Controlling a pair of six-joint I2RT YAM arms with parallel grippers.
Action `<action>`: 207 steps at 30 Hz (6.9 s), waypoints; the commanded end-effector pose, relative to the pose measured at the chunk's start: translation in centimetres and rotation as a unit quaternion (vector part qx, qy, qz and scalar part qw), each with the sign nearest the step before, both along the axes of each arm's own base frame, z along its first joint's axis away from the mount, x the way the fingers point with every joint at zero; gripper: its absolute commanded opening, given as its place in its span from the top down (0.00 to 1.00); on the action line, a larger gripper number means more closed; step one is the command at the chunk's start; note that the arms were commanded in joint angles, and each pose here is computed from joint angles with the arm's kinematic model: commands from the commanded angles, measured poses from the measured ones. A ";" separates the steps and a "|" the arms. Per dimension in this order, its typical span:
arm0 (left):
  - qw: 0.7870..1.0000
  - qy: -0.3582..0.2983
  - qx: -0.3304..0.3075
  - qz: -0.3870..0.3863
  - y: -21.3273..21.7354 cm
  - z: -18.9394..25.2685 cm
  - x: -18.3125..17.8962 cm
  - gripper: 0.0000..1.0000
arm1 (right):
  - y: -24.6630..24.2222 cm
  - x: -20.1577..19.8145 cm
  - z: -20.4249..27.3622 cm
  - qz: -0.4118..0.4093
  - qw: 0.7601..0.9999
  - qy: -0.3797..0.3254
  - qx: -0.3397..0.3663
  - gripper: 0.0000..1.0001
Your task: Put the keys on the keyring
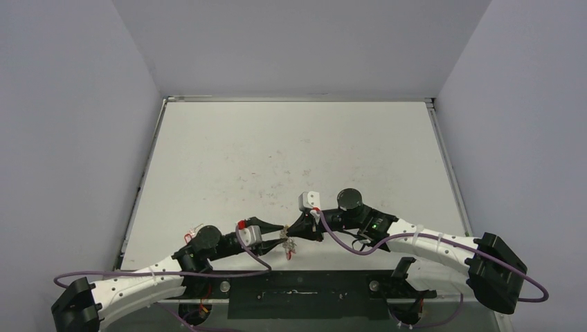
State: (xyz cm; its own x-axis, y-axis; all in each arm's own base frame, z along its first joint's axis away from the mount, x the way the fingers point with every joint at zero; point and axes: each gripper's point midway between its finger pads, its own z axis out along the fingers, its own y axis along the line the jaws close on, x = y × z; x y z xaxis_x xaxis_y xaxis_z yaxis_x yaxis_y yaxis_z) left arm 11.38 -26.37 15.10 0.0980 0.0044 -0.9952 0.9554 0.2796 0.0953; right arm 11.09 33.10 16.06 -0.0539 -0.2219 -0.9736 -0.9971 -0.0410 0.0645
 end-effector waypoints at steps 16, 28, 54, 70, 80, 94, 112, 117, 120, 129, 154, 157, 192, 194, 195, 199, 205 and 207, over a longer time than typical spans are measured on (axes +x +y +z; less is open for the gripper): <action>0.998 -0.018 -0.051 -0.013 -1.2 3.5 -0.1 0.85 | 1.3 0.5 4.1 0.010 0.997 -0.031 0.063 1.00; 0.998 -0.023 -0.059 -0.002 -0.6 4.1 0.0 1.00 | 1.2 0.6 3.7 0.009 0.998 -0.028 0.054 1.00; 0.998 -0.020 -0.057 0.016 -0.6 4.4 0.7 1.00 | 0.7 1.6 4.2 -0.030 0.997 -0.037 0.061 0.74; 0.998 -0.001 -0.045 0.046 0.6 4.6 1.1 1.00 | -4.0 8.1 6.6 -0.264 0.962 -0.017 0.065 0.00; 0.981 0.046 -0.009 0.186 5.8 8.3 3.4 1.00 | -4.8 14.5 4.0 -0.414 0.903 0.118 -0.007 0.00; 0.943 0.035 0.029 0.329 14.8 14.6 4.0 1.00 | 3.5 17.9 -5.9 -0.376 0.894 0.228 -0.087 0.13; 0.960 0.049 0.003 0.275 16.8 16.5 0.4 1.00 | 26.1 14.3 -13.7 -0.191 0.906 0.364 -0.099 0.66; 0.970 0.045 0.021 0.238 15.3 16.9 -0.1 1.00 | 30.2 12.2 -15.7 -0.162 0.895 0.404 -0.096 0.71; 0.973 0.045 0.023 0.225 14.7 17.0 -0.3 1.00 | 31.9 11.6 -17.6 -0.167 0.889 0.413 -0.107 0.71; 0.976 0.044 -0.005 0.215 14.2 17.4 -0.5 1.00 | 35.1 7.2 -17.7 -0.124 0.872 0.461 -0.108 0.76; 0.979 0.048 0.003 0.198 12.2 16.3 0.1 1.00 | 16.4 7.8 -21.3 -0.223 0.834 0.452 -0.223 1.00; 0.979 0.047 0.005 0.198 12.2 16.2 0.1 1.00 | 15.4 8.1 -20.8 -0.225 0.845 0.429 -0.229 0.97; 0.991 0.026 -0.049 0.119 11.0 18.9 -2.4 1.00 | 28.5 4.6 -20.5 -0.111 0.929 0.151 -0.318 0.53; 0.991 0.026 -0.048 0.119 10.9 18.7 -2.4 1.00 | 28.0 3.9 -21.2 -0.110 0.926 0.126 -0.338 0.53; 0.991 0.025 -0.049 0.118 10.9 18.7 -2.4 1.00 | 27.7 3.7 -21.5 -0.111 0.923 0.114 -0.349 0.53; 0.992 0.022 -0.055 0.116 10.8 18.8 -2.4 1.00 | 26.5 3.8 -22.1 -0.133 0.913 0.077 -0.377 0.54; 0.991 0.021 -0.057 0.119 10.8 18.9 -2.3 1.00 | 23.4 5.6 -22.5 -0.186 0.885 0.030 -0.425 0.62; 0.991 0.021 -0.057 0.120 10.7 18.9 -2.2 1.00 | 22.1 6.3 -22.8 -0.206 0.873 0.012 -0.442 0.70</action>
State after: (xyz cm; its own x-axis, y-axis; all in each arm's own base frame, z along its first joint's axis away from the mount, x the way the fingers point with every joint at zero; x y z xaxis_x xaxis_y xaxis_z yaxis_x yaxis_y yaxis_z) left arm 9.27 -15.54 31.46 0.0161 -0.0049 -0.9999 0.8607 0.5090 0.0114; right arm 17.37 65.15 1.78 -0.2655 -0.6005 -0.7543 -0.9443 0.3198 0.0778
